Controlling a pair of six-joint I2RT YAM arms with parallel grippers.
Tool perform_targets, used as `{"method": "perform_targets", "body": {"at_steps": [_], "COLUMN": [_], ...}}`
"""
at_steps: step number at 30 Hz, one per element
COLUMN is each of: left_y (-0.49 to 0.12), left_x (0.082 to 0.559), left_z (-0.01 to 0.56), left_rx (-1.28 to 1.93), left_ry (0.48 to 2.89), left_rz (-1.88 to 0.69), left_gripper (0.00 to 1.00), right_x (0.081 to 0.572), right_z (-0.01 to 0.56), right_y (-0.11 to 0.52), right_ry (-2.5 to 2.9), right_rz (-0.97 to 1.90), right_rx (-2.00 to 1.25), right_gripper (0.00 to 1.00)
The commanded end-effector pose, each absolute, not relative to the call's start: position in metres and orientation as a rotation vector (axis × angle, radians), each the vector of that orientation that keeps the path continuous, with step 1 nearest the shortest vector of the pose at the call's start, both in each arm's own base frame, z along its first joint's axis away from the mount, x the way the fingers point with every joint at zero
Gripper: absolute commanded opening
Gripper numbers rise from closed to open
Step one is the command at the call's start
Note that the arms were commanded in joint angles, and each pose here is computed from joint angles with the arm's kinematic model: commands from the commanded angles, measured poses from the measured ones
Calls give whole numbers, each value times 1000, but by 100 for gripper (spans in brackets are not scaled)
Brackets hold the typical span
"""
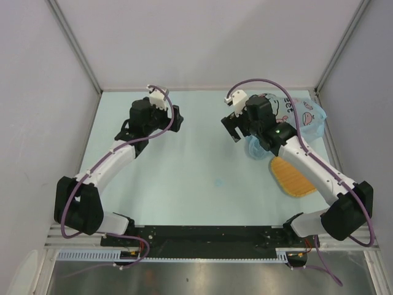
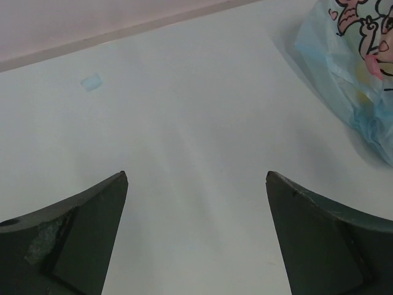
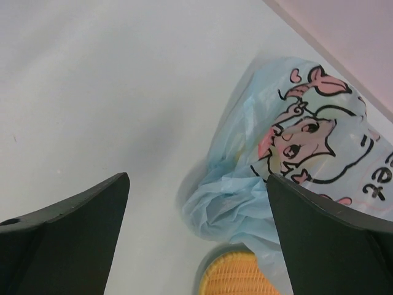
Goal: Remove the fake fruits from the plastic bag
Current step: Adjust the plastic bag at the center of the board.
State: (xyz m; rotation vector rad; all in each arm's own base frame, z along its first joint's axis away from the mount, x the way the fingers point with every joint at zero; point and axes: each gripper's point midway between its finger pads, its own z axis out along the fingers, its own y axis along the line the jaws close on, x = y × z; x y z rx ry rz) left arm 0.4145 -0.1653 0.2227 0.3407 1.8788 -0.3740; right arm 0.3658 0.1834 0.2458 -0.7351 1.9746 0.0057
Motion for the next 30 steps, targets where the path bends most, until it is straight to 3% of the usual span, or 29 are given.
{"method": "perform_targets", "body": {"at_steps": [1, 6, 11, 17, 23, 27, 30], "left_y": [-184, -190, -196, -197, -198, -203, -206], "left_x": [409, 408, 405, 400, 398, 398, 397], "left_z": [242, 249, 254, 251, 239, 238, 237], "left_rx": [390, 415, 447, 451, 440, 436, 438], "left_ry": [1834, 1820, 1809, 1809, 1840, 1846, 1847], "left_rz": [-465, -495, -520, -532, -550, -584, -595], "left_gripper": [100, 100, 100, 99, 99, 99, 99], "right_x": [365, 391, 435, 430, 397, 379, 373], "right_z": [290, 337, 355, 327, 284, 251, 220], "right_y": [210, 207, 111, -13, -68, -139, -158], "right_ry": [1781, 1786, 1874, 2099, 2251, 2344, 2445], "right_rz": [96, 216, 54, -92, -197, -256, -213], "right_rx": [-894, -689, -437, -183, -89, 157, 252], "right_gripper": [100, 96, 92, 91, 93, 92, 92]}}
